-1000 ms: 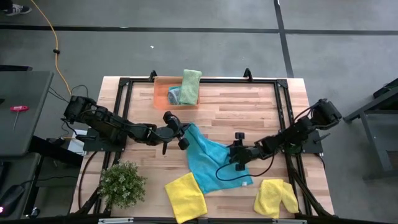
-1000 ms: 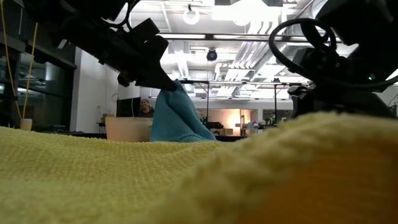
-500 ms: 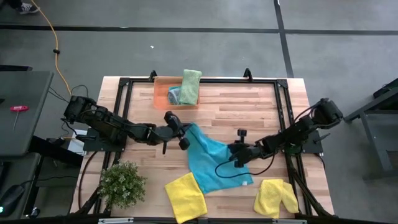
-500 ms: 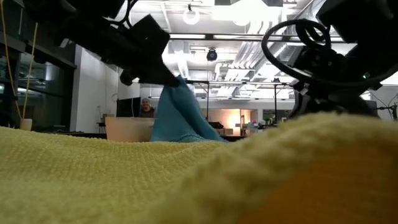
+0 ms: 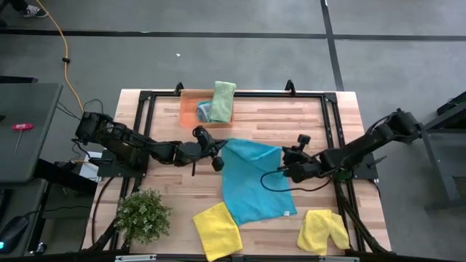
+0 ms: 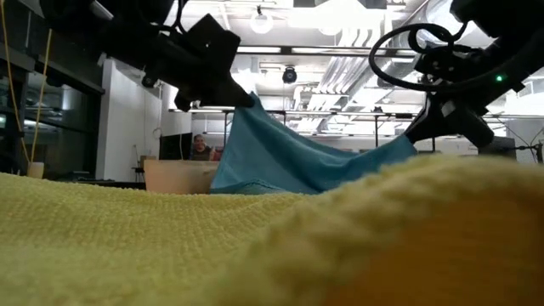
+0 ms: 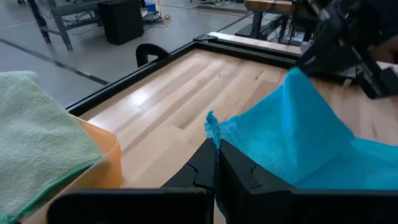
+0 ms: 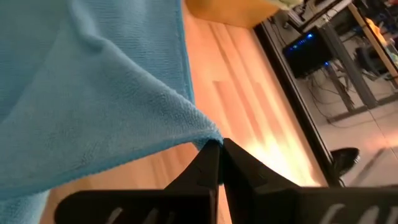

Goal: Fold microfiber towels
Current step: Fold the blue microfiber cloth on the table

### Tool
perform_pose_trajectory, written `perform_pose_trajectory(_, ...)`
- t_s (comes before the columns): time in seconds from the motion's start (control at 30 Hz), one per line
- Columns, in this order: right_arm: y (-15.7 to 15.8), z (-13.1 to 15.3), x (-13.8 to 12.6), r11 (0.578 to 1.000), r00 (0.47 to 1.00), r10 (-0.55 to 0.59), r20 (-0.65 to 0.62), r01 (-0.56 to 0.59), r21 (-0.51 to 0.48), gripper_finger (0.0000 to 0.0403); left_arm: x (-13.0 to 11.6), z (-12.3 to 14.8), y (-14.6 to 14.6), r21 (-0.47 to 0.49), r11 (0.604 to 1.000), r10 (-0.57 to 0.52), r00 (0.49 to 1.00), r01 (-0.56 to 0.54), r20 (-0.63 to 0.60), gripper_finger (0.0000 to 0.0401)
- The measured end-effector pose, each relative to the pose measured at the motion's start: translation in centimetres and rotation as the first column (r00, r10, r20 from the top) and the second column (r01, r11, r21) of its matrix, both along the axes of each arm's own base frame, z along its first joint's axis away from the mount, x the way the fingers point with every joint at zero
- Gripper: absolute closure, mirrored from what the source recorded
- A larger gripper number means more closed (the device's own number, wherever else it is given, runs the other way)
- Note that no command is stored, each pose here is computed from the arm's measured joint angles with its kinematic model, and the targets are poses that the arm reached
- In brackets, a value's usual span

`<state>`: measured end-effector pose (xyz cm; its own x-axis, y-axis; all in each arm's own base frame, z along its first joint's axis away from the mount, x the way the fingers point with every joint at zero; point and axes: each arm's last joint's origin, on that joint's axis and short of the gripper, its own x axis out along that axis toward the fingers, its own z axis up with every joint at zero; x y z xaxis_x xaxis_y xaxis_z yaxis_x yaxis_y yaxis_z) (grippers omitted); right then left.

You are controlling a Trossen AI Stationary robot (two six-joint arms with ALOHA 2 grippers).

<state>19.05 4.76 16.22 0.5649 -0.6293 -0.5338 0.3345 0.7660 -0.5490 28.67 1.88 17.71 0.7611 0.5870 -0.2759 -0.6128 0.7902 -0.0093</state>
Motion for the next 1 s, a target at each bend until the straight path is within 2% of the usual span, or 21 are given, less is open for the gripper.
perform_pose_trajectory(0.3, -1.8, 0.1, -0.1, 0.996, 0.996, -0.074, -0.054, 0.070, -0.058, 0.0402, 0.8, -3.0, 1.8, -0.043, 0.999, -0.002, 0.998, 0.000, -0.062, 0.0401)
perform_pose_trajectory(0.57, -4.1, 0.0, -0.1, 0.978, 0.977, -0.167, -0.131, 0.147, -0.149, 0.0403, 2.1, -3.9, 3.1, -0.002, 0.999, 0.038, 0.999, -0.038, -0.003, 0.0400)
perform_pose_trajectory(0.7, -5.0, 0.0, -0.1, 0.974, 0.969, -0.194, -0.156, 0.171, -0.146, 0.0403, 3.1, -4.4, 3.5, 0.025, 0.999, 0.040, 0.999, -0.039, -0.032, 0.0395)
perform_pose_trajectory(0.9, -5.6, -0.2, 0.0, 0.982, 0.967, -0.185, -0.176, 0.174, -0.076, 0.0403, 5.0, -5.1, 3.7, 0.078, 0.997, 0.028, 0.996, -0.021, -0.087, 0.0386)
perform_pose_trajectory(1.0, -5.7, -0.2, 0.0, 0.983, 0.967, -0.180, -0.181, 0.172, -0.060, 0.0402, 5.7, -5.0, 3.9, 0.117, 0.992, 0.059, 0.993, -0.047, -0.099, 0.0381)
